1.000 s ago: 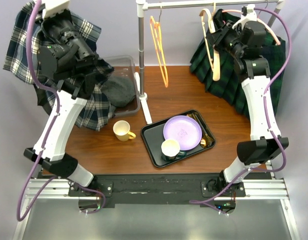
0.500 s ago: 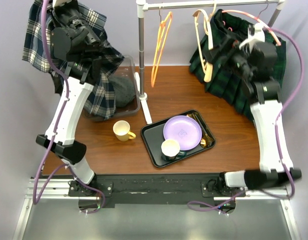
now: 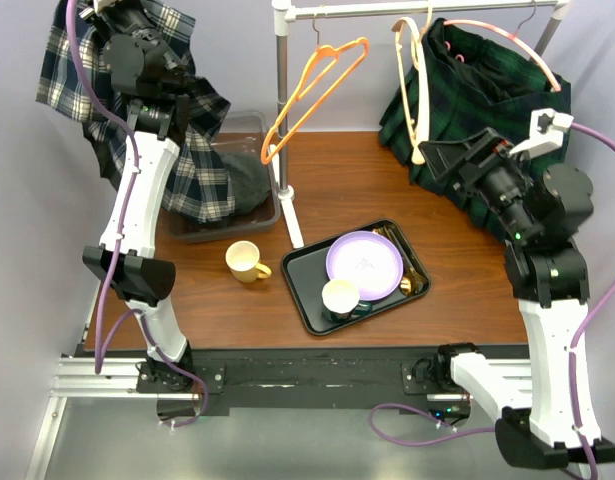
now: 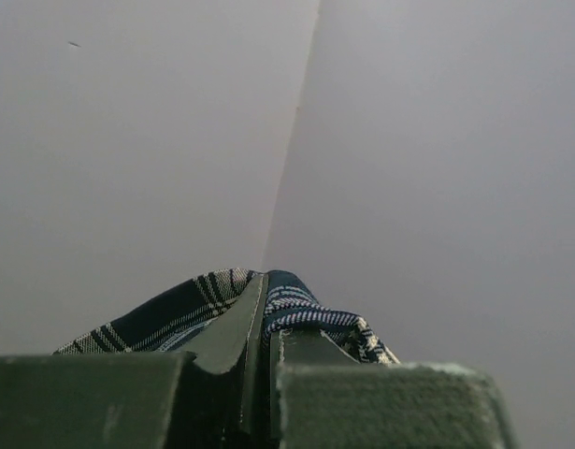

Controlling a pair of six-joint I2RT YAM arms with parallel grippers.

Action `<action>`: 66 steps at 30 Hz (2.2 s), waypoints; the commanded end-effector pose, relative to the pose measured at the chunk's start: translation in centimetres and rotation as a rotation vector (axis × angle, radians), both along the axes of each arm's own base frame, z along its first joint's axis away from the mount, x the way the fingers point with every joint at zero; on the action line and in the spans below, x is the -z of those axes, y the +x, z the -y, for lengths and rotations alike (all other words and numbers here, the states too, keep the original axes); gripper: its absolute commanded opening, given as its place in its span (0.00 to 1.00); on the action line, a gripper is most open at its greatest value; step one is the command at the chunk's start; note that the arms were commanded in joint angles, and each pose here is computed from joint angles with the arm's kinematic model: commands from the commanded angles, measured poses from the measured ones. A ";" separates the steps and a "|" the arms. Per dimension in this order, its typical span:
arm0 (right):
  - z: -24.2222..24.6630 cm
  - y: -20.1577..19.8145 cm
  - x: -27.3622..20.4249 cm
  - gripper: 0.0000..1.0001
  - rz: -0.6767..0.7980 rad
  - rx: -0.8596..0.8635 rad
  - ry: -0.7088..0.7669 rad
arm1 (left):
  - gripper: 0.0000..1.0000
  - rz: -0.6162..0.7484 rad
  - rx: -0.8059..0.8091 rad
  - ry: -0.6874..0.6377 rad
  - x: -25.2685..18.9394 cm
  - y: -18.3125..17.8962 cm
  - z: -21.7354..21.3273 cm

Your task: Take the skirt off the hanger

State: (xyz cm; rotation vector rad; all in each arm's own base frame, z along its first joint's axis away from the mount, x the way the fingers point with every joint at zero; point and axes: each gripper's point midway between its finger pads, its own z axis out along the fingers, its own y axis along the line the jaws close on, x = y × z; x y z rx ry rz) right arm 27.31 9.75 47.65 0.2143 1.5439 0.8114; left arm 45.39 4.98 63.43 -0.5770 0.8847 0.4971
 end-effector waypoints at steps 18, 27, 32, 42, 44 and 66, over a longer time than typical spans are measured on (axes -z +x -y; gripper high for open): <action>-1.8 -3.7 -2.0 0.99 0.092 -0.089 -0.015 | 0.00 -0.286 0.673 -0.500 23.1 7.3 0.0; -1.9 -4.3 -1.3 0.99 0.089 -0.096 -0.011 | 0.00 -0.698 0.688 -0.572 39.9 7.7 1.6; -1.7 -5.1 -1.8 0.99 0.102 -0.088 -0.018 | 0.00 -0.975 0.661 -0.559 50.6 7.8 6.3; -1.2 -6.0 -1.9 0.99 0.114 -0.069 -0.037 | 0.31 -1.096 0.586 -0.585 54.4 6.8 7.6; -1.2 -6.2 -1.9 0.99 0.115 -0.070 -0.040 | 0.47 -1.023 0.648 -0.558 49.9 7.1 8.2; -1.5 -7.4 -2.2 0.99 0.139 -0.092 -0.039 | 0.93 -0.620 0.766 -0.736 40.7 3.5 -6.6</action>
